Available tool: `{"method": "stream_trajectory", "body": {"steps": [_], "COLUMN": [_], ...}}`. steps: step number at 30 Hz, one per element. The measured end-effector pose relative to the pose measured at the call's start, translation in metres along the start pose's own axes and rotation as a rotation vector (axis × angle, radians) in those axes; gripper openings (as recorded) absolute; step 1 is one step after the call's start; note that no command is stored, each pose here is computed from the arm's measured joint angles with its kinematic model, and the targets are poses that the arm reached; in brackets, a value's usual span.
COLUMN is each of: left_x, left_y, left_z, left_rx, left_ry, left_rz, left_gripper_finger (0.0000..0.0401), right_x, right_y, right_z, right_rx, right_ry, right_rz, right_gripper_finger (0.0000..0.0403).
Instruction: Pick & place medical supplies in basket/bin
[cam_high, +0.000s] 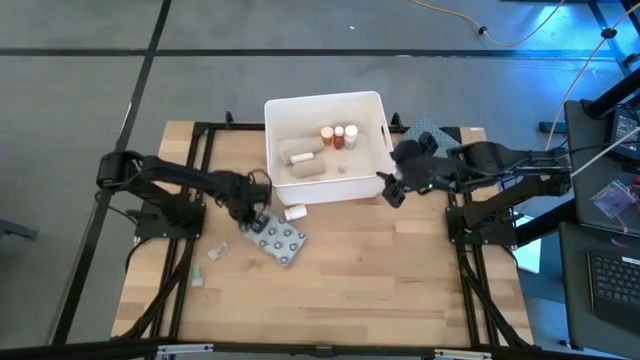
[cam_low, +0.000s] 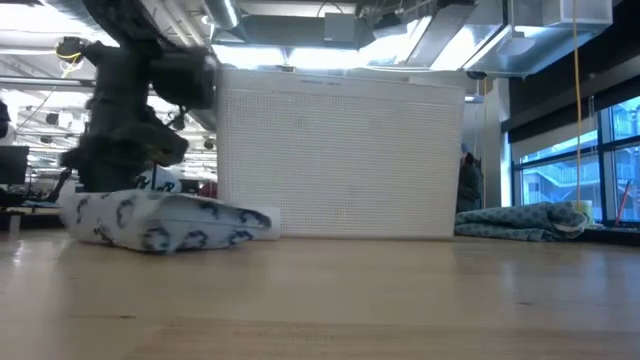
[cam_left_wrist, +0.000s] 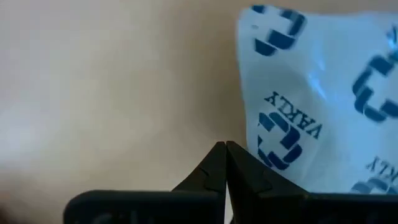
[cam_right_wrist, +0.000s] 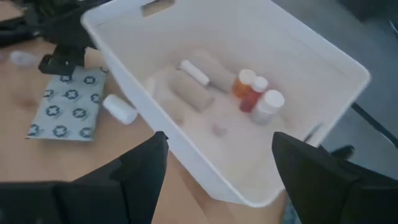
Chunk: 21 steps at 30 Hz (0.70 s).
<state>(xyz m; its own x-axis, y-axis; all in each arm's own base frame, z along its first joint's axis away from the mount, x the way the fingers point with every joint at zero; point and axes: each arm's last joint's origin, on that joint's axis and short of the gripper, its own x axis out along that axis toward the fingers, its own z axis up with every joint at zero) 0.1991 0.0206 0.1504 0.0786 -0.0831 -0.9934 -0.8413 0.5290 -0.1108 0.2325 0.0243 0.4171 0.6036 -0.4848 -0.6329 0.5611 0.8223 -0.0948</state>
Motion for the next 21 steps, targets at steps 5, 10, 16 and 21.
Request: {"method": "stream_trajectory", "body": {"steps": [5,10,16,21], "left_x": [0.003,0.003,-0.003,-0.012], "left_y": [-0.026,-0.056,-0.084,-0.101], "left_z": [-0.031,-0.056,-0.077,-0.092], "left_rx": [-0.040,-0.066,-0.103,0.000], "left_ry": [-0.006,-0.072,-0.184,-0.213], "left_rz": [-0.043,-0.209,-0.433,-0.602], "left_gripper_finger": [0.0002,0.0002,0.0002,0.0002], "right_x": [0.007,0.028,0.058,0.075], "right_y": [0.026,0.069,0.128,0.164], "right_z": [-0.003,-0.013,-0.039,-0.061], "right_rx": [-0.061,-0.142,-0.203,-0.110], "right_ry": [0.011,0.047,0.179,0.260], "right_rz": [0.058,0.095,0.230,0.273], "right_gripper_finger": [0.0287,0.0287,0.0287,0.0287]}}
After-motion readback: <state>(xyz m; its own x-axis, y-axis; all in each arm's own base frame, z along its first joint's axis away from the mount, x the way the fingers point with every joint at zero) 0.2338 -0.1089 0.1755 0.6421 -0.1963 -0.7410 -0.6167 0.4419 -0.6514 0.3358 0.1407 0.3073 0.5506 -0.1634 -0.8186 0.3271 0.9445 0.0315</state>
